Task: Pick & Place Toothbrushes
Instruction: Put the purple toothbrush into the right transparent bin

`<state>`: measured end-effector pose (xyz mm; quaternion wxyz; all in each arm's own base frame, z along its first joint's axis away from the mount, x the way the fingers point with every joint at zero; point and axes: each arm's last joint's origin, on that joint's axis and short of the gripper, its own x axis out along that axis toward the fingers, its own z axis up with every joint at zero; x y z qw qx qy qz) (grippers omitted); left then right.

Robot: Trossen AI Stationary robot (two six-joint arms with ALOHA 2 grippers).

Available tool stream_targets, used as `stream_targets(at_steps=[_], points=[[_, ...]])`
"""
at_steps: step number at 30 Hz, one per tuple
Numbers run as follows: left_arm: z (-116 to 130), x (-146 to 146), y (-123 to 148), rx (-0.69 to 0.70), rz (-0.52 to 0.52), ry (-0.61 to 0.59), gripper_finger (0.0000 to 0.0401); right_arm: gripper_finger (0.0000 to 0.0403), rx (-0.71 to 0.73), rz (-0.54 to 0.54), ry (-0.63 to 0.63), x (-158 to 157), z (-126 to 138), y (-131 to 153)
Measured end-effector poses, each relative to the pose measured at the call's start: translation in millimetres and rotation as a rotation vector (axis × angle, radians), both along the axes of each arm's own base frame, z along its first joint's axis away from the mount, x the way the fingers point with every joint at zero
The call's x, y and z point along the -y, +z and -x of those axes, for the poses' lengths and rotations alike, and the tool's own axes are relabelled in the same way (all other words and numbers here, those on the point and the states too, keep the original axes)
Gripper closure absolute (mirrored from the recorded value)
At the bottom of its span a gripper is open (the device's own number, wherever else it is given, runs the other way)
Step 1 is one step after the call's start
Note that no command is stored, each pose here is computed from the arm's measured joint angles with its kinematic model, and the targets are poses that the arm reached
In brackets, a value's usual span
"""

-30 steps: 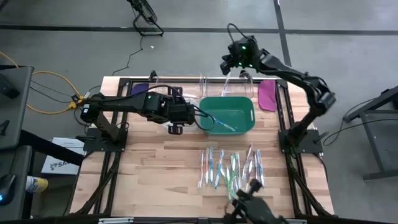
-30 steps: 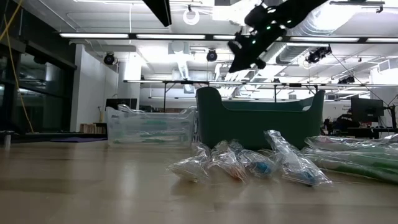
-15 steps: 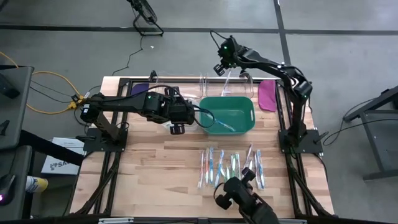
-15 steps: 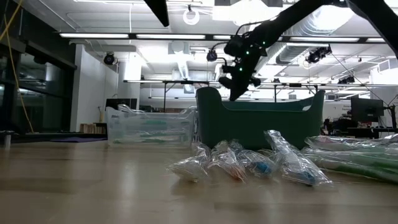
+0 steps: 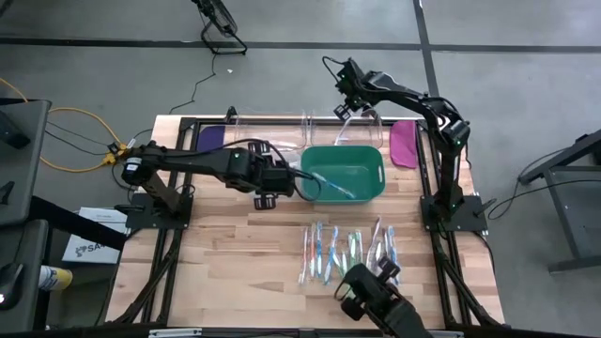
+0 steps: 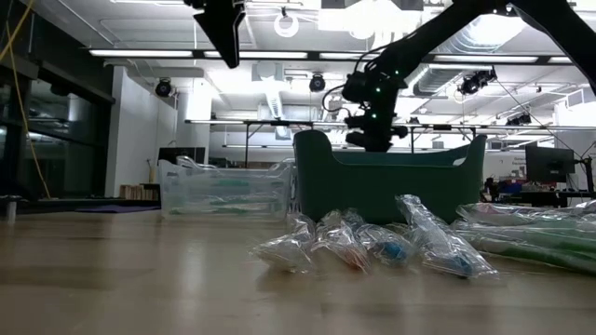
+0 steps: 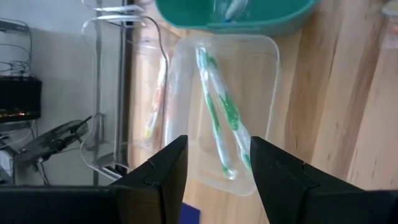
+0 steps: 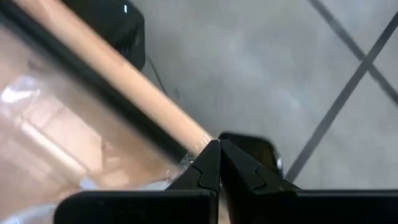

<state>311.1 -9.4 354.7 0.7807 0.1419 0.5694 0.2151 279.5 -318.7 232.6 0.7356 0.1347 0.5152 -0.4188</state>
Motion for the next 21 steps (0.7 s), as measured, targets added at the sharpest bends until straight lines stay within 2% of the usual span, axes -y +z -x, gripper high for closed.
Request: stream_targets(at_steps=[6,15,18,21], points=[[0.0,0.0,-1.9,-0.009,0.0,-0.005,0.0235,0.04,-0.049,-0.07,-0.029,-6.9,5.7,-2.3],[0.1,0.0,-1.9,-0.015,-0.003,-0.014,0.0235,0.04,-0.2,-0.227,-0.077,-24.6,19.8,-5.5],[0.2,0.0,-1.8,-0.015,-0.003,-0.014,0.0235,0.04,-0.2,-0.263,-0.092,-29.0,20.5,-4.9],[0.2,0.0,-1.8,-0.023,-0.007,-0.028,0.0235,0.04,-0.158,-0.251,-0.098,-34.7,21.0,7.4]])
